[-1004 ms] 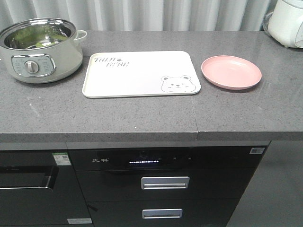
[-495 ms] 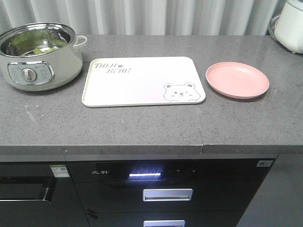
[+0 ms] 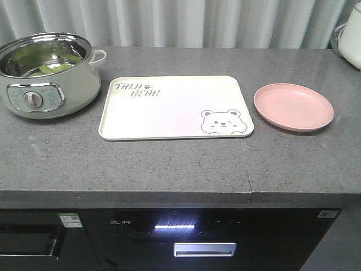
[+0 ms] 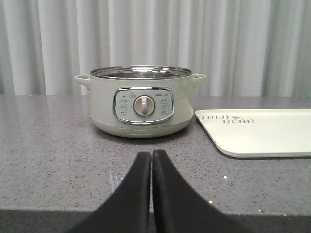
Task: Transfer vegetables to tray and serve
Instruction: 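Finish approaching and stop in front of the tray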
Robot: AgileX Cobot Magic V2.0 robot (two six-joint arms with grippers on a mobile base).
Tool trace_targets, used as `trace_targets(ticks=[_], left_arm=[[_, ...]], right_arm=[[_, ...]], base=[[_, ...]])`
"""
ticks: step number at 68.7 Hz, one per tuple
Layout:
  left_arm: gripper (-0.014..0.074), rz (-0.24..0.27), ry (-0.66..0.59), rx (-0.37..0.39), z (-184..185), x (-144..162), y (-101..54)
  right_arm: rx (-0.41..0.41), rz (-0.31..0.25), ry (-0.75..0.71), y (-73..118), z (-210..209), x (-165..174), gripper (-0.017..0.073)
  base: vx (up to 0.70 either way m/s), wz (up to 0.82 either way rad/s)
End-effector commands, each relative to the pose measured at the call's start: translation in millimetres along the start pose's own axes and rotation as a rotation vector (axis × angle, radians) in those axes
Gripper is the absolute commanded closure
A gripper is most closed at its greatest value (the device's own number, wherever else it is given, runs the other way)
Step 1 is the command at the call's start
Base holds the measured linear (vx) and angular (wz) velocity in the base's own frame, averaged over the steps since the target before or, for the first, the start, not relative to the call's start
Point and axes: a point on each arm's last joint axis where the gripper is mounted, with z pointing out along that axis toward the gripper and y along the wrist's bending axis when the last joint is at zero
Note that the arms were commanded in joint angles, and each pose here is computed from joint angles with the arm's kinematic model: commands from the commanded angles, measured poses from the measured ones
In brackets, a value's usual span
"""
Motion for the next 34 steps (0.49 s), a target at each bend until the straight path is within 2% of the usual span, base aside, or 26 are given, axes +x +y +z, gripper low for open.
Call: trace_targets(ticks=[1,34], left_arm=[[0.0600,-0.005,-0.081,0.017,-1.2,-4.2,-1.1],[0.0600,-0.005,-0.081,0.017,-1.2,-4.2,-1.1]], right_arm=[[0.002,-0.003,-0.069,-0.2,-0.1,-4.7,0.0564],[0.002,-0.003,-0.068,-0.2,-0.1,-4.6,0.0564]], base=[[0.07,0.02],[0.07,0.01]])
